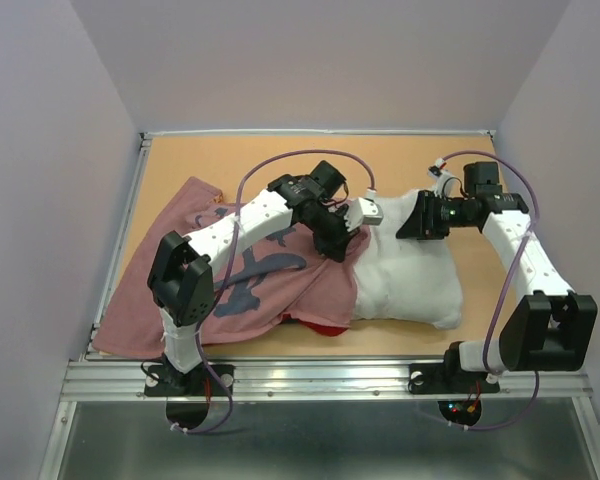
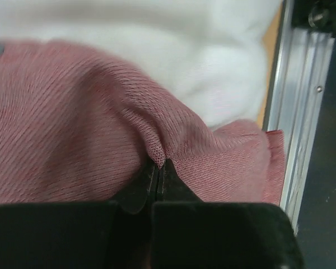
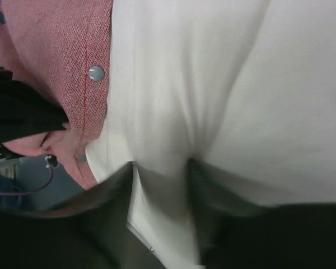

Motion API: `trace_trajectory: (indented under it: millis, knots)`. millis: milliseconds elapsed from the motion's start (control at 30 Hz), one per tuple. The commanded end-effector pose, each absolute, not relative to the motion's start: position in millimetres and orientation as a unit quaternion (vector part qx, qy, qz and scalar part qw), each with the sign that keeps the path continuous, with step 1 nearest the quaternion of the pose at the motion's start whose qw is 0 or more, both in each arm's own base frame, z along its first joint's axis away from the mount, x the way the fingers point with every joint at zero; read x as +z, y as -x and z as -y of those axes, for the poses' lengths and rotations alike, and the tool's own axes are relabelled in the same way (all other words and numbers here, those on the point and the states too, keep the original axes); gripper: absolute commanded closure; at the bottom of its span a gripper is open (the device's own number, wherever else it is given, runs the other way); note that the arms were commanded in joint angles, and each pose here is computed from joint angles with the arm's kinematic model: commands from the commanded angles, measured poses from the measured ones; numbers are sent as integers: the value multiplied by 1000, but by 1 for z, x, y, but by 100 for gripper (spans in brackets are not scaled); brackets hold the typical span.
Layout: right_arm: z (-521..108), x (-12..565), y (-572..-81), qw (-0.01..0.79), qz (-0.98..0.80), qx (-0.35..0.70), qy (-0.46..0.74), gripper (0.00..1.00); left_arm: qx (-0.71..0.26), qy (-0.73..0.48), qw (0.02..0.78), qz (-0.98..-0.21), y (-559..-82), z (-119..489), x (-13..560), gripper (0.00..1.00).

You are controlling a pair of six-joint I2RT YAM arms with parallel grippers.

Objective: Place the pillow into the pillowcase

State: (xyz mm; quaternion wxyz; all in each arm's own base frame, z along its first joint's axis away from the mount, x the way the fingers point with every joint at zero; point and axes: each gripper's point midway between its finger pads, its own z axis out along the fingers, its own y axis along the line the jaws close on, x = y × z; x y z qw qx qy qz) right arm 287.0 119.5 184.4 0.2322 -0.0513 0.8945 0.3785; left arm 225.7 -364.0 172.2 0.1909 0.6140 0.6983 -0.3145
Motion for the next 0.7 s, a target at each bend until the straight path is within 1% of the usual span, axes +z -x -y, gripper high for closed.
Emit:
trace_trajectory:
  millis: [0, 33, 67, 100, 133, 167, 200, 233, 300, 367, 400, 433, 467, 500, 533, 567, 600, 633, 667]
  knots:
    - [-106, 204, -287, 301, -894, 300, 143, 32, -313, -602, 245, -693, -259, 355, 172, 100]
    - [-98, 215, -285, 331, -889, 272, 163, 24, -307, -599, 259, -693, -268, 350, 173, 98]
    - [-92, 226, -287, 359, -879, 241, 201, 19, -301, -600, 267, -692, -268, 344, 176, 95]
    - [-87, 232, -287, 375, -873, 221, 219, 13, -295, -601, 274, -690, -271, 341, 178, 88]
    - [-87, 238, -283, 386, -864, 216, 240, 11, -293, -600, 281, -689, -272, 340, 181, 83]
    - [-89, 251, -276, 410, -848, 211, 263, 3, -291, -601, 297, -682, -274, 339, 190, 79]
    - [-96, 255, -270, 418, -834, 213, 290, 0, -292, -599, 305, -681, -277, 339, 195, 75]
    - [-107, 260, -259, 432, -810, 213, 335, 0, -297, -591, 317, -679, -282, 337, 203, 69]
    - [-120, 263, -250, 450, -781, 208, 379, 0, -307, -578, 342, -675, -288, 337, 226, 60]
    - [-147, 258, -245, 485, -728, 202, 440, 0, -308, -555, 379, -673, -303, 329, 249, 55]
    - [-146, 262, -243, 491, -724, 200, 441, 0, -308, -548, 387, -675, -305, 324, 255, 55]
    - [-160, 260, -244, 504, -700, 190, 469, 0, -308, -541, 395, -675, -308, 320, 262, 50]
    - [-167, 259, -244, 508, -689, 184, 482, 0, -310, -532, 402, -678, -310, 315, 269, 49]
    - [-182, 258, -246, 516, -669, 166, 509, 0, -317, -517, 413, -679, -310, 306, 283, 45]
    - [-179, 252, -253, 514, -670, 147, 514, 0, -322, -513, 418, -677, -307, 302, 290, 43]
    - [-195, 248, -247, 510, -651, 147, 543, 0, -323, -511, 414, -680, -301, 296, 292, 39]
    - [-200, 241, -247, 506, -644, 138, 557, 0, -321, -515, 416, -677, -290, 289, 297, 38]
    - [-211, 233, -246, 500, -626, 124, 585, 0, -312, -529, 407, -676, -281, 281, 292, 27]
    - [-214, 229, -247, 496, -621, 118, 595, 0, -305, -533, 403, -679, -269, 272, 289, 26]
